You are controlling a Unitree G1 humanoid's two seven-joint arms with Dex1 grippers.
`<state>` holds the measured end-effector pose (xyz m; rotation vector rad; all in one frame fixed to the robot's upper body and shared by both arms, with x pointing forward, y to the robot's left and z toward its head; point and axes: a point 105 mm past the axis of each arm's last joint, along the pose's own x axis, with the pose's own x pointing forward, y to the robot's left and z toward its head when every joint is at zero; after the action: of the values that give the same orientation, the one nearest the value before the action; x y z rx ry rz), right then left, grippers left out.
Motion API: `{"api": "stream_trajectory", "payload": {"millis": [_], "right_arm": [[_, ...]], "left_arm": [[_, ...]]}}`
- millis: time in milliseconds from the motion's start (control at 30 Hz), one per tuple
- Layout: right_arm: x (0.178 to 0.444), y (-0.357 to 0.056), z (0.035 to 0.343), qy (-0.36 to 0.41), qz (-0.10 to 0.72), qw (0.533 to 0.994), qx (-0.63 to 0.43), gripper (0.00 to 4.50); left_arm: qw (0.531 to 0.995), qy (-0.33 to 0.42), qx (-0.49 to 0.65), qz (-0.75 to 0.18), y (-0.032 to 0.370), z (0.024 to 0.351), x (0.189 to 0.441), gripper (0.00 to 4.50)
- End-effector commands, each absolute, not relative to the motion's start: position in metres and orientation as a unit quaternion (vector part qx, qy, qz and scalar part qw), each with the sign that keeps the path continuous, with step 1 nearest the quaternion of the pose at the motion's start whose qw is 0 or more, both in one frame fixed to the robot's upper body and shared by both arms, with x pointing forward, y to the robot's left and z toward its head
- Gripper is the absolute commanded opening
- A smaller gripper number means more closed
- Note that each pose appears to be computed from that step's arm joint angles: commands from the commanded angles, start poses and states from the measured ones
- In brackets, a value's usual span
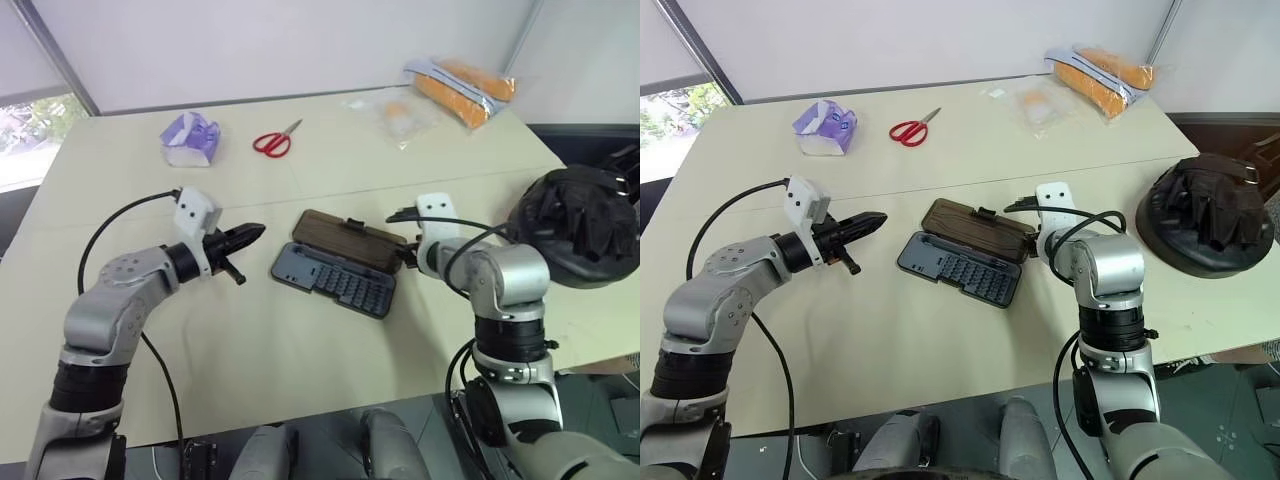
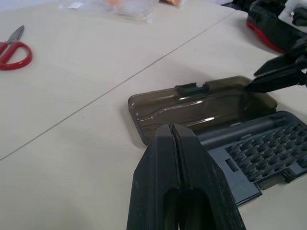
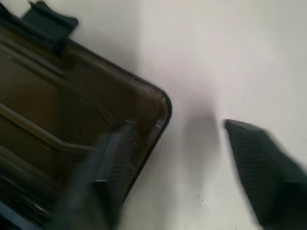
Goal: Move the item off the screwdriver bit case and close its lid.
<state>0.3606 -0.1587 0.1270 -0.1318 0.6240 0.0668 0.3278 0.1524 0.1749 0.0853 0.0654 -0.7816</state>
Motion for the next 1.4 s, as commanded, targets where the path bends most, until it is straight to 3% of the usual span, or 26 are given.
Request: {"api": "stream_trajectory", "payload": {"millis": [33, 100, 567, 667, 800, 1067, 1167, 1300, 1400], "right_arm": [[0.362, -0.159, 0.131, 0.294, 0.028, 0.953, -0.072, 0.97], [0.362, -0.157, 0.129, 0.296, 0.030, 0.952, -0.073, 0.05], [0.362, -0.149, 0.123, 0.305, 0.055, 0.948, -0.079, 0.05], [0.363, -0.149, 0.124, 0.303, 0.055, 0.948, -0.076, 0.96], [0.364, -0.146, 0.124, 0.308, 0.060, 0.947, -0.070, 2.98], [0.364, -0.149, 0.116, 0.326, 0.046, 0.943, -0.042, 2.98], [0.362, -0.149, 0.111, 0.344, 0.043, 0.938, -0.023, 2.11], [0.360, -0.149, 0.105, 0.358, 0.042, 0.933, -0.015, 0.06], [0.359, -0.149, 0.104, 0.364, 0.046, 0.930, -0.017, 0.02]], "left_arm": [[0.924, 0.005, 0.057, -0.378, 0.154, 0.190, 0.326, 0.00], [0.924, 0.004, 0.058, -0.377, 0.154, 0.191, 0.326, 0.00], [0.927, 0.003, 0.062, -0.371, 0.156, 0.192, 0.326, 0.00], [0.927, 0.003, 0.062, -0.370, 0.156, 0.192, 0.326, 0.00], [0.927, 0.003, 0.062, -0.370, 0.156, 0.191, 0.326, 0.00], [0.928, 0.003, 0.061, -0.369, 0.155, 0.191, 0.326, 0.00], [0.928, 0.002, 0.061, -0.368, 0.155, 0.191, 0.327, 0.00], [0.928, 0.001, 0.061, -0.366, 0.155, 0.191, 0.327, 0.00], [0.929, 0.001, 0.062, -0.364, 0.157, 0.191, 0.327, 0.00]]}}
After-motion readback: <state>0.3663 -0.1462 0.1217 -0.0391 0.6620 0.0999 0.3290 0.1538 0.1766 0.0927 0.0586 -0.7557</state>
